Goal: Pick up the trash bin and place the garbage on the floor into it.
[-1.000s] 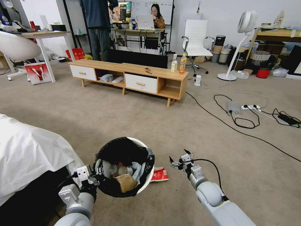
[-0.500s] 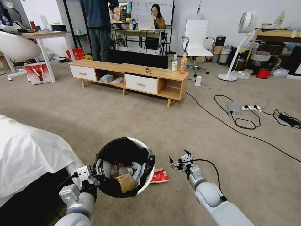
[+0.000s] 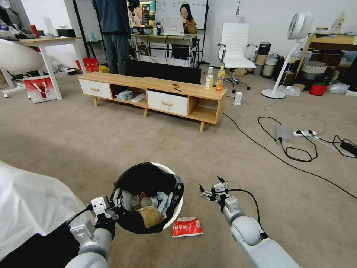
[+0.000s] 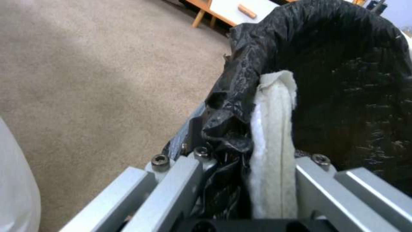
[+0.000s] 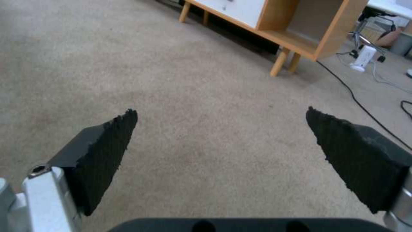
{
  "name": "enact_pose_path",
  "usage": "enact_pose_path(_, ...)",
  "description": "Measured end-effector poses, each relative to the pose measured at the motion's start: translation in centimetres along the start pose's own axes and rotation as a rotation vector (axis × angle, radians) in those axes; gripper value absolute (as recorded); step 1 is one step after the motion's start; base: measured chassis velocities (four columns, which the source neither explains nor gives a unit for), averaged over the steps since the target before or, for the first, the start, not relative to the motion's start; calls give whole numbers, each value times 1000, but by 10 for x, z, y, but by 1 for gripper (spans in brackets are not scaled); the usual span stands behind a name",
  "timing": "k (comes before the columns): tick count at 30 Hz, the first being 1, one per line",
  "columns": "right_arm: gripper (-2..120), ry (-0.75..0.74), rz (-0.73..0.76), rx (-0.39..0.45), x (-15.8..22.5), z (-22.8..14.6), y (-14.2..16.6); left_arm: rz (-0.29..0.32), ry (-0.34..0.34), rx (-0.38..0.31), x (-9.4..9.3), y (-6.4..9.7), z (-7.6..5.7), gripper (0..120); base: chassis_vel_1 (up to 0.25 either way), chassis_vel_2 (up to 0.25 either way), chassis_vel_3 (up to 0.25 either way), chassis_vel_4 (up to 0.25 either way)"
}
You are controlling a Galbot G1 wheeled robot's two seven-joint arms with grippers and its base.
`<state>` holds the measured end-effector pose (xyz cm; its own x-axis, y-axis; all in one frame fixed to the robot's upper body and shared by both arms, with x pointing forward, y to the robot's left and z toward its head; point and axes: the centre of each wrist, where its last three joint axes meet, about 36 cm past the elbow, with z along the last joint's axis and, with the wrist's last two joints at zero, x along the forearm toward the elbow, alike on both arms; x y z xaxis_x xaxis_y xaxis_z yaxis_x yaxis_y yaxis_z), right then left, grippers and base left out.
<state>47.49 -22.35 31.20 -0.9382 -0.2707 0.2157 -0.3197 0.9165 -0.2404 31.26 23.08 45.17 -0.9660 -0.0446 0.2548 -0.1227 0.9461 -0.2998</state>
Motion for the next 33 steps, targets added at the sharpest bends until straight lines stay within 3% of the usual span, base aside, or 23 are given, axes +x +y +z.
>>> enact_pose_path(7, 100, 5, -25, 20, -2, -1, -10, 1, -1, -1, 1, 0, 0, 6, 15, -24, -9, 17)
enact_pose_path(14, 100, 45, -167, 81, -22, -7, -39, 3, -8, -1, 3, -1, -3, 6, 0, 0, 0, 0)
enact_pose_path(20, 100, 67, -369, 209, -52, 1, -56, 4, -17, 4, 5, -2, -6, 6, 0, 0, 0, 0)
enact_pose_path(22, 100, 23, -551, 291, -77, 12, -51, 5, -18, 8, 4, -3, -6, 6, 0, 0, 0, 0)
enact_pose_path(23, 100, 23, -551, 291, -77, 12, -51, 5, -18, 8, 4, -3, -6, 6, 0, 0, 0, 0)
enact_pose_path(25, 100, -9, -732, 412, -101, 12, -42, 3, -19, 12, 4, -3, -6, 6, 0, 0, 0, 0)
enact_pose_path(30, 100, -13, -915, 517, -117, 12, -33, -1, -21, 14, 4, -3, -6, 6, 0, 0, 0, 0)
enact_pose_path(33, 100, 4, -1093, 605, -122, 26, -9, -7, -22, 13, 5, -1, -6, 6, 0, 0, 0, 0)
